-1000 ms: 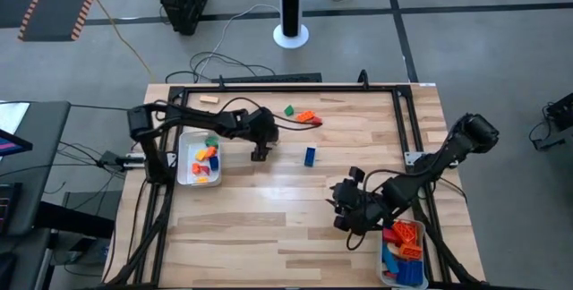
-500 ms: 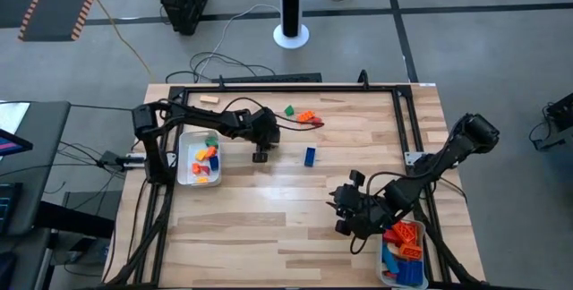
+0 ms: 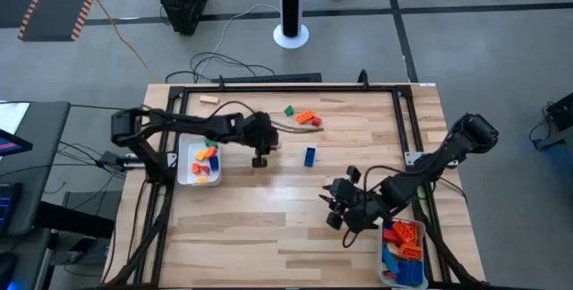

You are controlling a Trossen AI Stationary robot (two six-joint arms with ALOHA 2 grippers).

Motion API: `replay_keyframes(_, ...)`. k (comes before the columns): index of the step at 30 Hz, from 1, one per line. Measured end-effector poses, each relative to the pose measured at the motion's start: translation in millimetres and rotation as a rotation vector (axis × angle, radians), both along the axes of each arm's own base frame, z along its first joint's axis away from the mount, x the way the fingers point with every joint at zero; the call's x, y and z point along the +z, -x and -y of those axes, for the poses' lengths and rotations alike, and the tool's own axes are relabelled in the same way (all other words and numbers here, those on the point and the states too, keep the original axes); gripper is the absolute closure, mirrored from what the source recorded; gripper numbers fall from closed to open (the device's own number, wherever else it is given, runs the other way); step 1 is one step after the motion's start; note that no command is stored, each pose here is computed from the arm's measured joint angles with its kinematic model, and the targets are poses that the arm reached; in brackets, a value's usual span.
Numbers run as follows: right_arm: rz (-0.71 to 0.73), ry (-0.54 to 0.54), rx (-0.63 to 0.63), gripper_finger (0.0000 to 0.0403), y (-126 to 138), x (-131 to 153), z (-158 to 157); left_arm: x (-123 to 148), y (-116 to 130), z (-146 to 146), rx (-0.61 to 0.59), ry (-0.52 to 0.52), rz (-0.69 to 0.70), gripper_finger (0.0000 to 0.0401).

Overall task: Sort blocks by size
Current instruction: Put the brown large block into the gray bin

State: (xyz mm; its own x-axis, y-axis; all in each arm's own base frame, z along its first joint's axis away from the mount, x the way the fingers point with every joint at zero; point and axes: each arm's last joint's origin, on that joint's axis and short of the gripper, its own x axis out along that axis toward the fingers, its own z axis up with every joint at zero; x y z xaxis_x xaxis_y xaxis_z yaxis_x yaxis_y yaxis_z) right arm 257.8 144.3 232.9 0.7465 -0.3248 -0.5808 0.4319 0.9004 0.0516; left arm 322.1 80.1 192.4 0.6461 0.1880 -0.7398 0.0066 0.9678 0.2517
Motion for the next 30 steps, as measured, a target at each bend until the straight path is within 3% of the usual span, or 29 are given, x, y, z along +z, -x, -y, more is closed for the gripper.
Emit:
replay_keyframes(4, 0.067, 0.023, -0.062, 0.0231, -12.9, 0.0, 9.7, 9.7, -2.4, 37.0, -0.02, -0.062, 0.084, 0.0306)
replay_keyframes(9, 0.105, 0.024, -0.127, 0.0191, -31.6, -4.1, 29.7, 16.4, -6.8, 85.1, -0.034, -0.251, 0.21, 0.0306)
replay_keyframes(17, 0.202, -0.001, -0.114, 0.0143, -50.9, 0.9, 41.4, 32.0, -7.4, 135.6, -0.049, -0.434, 0.376, 0.0306)
replay_keyframes(30, 0.293, 0.024, -0.078, 0.0142, -64.8, 6.2, 45.2, 38.9, -3.5, 163.1, -0.096, -0.463, 0.449, 0.0306)
